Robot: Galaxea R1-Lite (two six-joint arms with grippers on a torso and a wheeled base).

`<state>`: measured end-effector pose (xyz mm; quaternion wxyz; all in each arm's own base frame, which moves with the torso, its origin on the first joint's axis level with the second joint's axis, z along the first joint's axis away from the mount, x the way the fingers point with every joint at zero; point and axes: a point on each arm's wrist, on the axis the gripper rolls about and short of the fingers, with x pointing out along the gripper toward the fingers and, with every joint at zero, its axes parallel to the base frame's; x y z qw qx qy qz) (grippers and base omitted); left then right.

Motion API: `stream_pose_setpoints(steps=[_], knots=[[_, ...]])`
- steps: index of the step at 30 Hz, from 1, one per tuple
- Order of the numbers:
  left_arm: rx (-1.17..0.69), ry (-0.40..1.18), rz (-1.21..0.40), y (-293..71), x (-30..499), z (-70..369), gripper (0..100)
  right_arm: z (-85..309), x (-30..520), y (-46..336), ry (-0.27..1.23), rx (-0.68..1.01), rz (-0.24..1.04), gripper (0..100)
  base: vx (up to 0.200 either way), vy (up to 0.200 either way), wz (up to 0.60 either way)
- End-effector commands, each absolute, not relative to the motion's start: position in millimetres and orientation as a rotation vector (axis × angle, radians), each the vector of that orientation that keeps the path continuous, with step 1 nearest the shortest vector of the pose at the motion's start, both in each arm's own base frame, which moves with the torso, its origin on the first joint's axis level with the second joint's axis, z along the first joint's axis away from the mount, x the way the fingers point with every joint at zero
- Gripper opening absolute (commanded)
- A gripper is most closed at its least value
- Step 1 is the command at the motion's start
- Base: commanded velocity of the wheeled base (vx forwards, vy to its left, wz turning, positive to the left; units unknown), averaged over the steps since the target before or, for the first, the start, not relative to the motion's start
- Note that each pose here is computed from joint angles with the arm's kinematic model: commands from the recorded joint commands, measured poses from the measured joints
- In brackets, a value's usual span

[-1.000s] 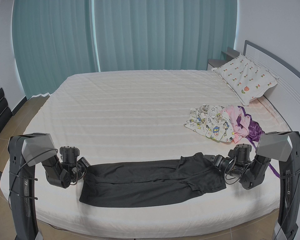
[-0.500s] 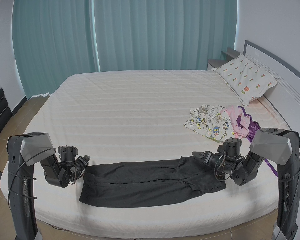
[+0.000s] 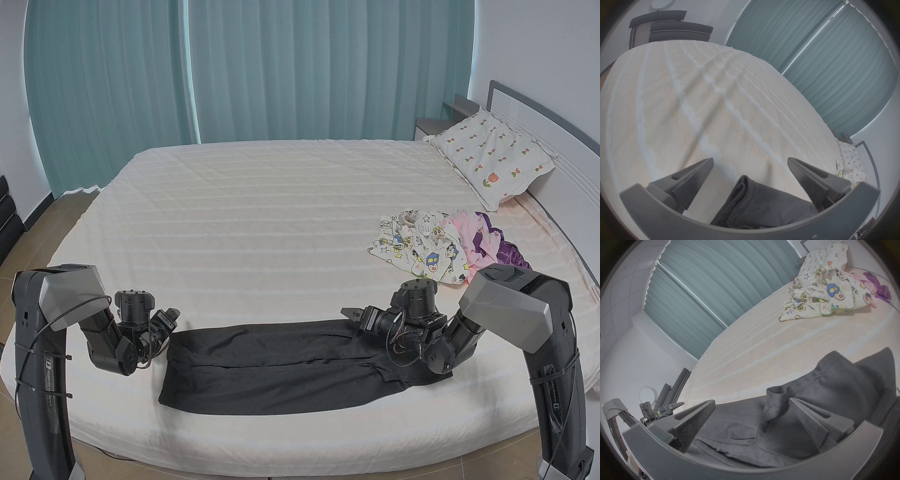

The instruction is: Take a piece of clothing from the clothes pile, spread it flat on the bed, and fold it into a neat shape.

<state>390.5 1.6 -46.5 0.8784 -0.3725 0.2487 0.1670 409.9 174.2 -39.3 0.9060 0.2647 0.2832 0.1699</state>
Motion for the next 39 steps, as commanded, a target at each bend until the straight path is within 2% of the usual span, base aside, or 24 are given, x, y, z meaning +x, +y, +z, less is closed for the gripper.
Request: stream_pose_setpoints(steps=[1,4,9,14,20,21,27,39], knots=[[-0.777,0.516,0.347,1.3,390.6,-45.4,100,-57.3,419.7,189.0,0.592,0.540,0.369,100,0.000,0.000,0.00],[-0.777,0.516,0.349,1.3,390.2,-45.6,100,-58.0,427.0,198.7,0.562,0.556,0.398,100,0.000,0.000,0.00],[-0.775,0.516,0.352,0.8,390.4,-47.1,100,-48.4,429.2,214.0,0.515,0.691,0.416,100,0.000,0.000,0.00],[-0.774,0.518,0.352,0.8,390.4,-47.2,100,-49.9,431.5,206.0,0.491,0.699,0.399,100,0.000,0.000,0.00],[-0.775,0.516,0.353,1.4,390.4,-46.6,100,-17.0,433.6,170.6,0.391,0.708,0.300,100,0.000,0.000,0.00],[-0.775,0.516,0.352,0.8,390.4,-46.6,100,-9.3,429.6,153.3,0.395,0.697,0.264,100,0.000,0.000,0.00],[-0.775,0.515,0.351,0.8,390.5,-46.5,100,-31.5,411.5,99.9,0.459,0.509,0.179,100,0.000,0.000,0.00],[-0.772,0.517,0.353,0.9,390.3,-47.2,100,-45.8,414.5,67.3,0.496,0.477,0.209,100,0.000,0.000,0.00]])
